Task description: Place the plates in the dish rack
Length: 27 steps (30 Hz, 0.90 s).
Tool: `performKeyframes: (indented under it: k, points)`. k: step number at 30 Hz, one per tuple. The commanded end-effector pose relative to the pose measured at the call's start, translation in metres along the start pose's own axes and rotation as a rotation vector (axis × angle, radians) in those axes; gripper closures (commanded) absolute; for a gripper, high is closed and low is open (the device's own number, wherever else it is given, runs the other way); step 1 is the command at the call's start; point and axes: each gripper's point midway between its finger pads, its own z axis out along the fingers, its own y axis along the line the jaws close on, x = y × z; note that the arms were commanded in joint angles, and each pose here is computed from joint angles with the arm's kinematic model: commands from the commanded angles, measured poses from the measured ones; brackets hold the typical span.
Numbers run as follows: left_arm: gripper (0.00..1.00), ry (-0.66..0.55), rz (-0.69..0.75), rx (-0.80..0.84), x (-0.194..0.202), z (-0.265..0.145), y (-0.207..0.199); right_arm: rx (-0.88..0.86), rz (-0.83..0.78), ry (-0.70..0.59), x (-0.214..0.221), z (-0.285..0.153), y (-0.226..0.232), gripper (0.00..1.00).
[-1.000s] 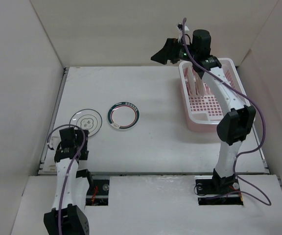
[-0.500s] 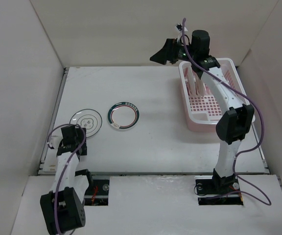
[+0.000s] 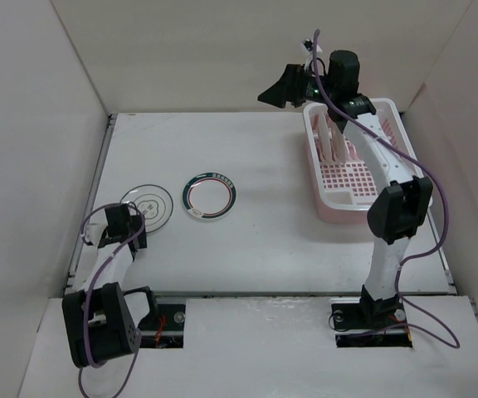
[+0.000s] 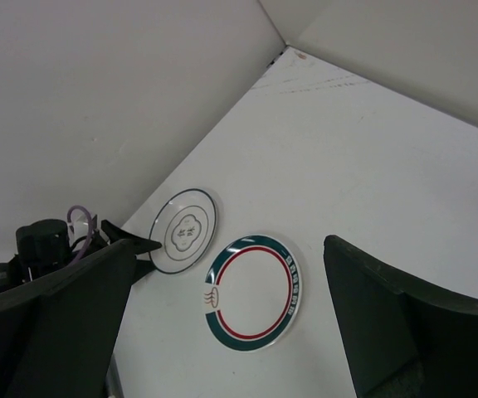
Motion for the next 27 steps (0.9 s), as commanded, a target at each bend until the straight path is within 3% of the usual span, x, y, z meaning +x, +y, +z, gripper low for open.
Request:
performKeyframes:
  k: [1,4,10,12,15,23,27]
  points:
    - [0.58,-0.023,0.011,-0.071,-0.004,0.002,0.014,-0.053,-0.095,-0.081,-0.034,-0.016,0.031,0.01]
    - [0.70,-0.030,0.003,-0.086,-0.005,0.002,0.020,-0.050,-0.088,-0.075,-0.031,-0.016,0.029,0.01]
    - [0.75,-0.048,-0.010,-0.123,-0.007,0.003,0.031,-0.053,-0.095,-0.081,-0.034,-0.018,0.033,0.01]
    - [0.89,-0.052,-0.017,-0.134,-0.009,0.004,0.033,-0.050,-0.088,-0.075,-0.031,-0.017,0.031,0.01]
    - [1.00,-0.051,-0.015,-0.146,-0.008,0.007,0.036,-0.053,-0.095,-0.081,-0.033,-0.020,0.035,0.01]
    - [1.00,-0.063,0.062,-0.160,-0.018,0.010,0.022,-0.056,-0.101,-0.087,-0.036,-0.024,0.041,0.03]
    - [1.00,-0.107,0.147,-0.118,-0.039,-0.007,-0.031,-0.025,-0.113,-0.057,-0.031,-0.024,0.033,0.01]
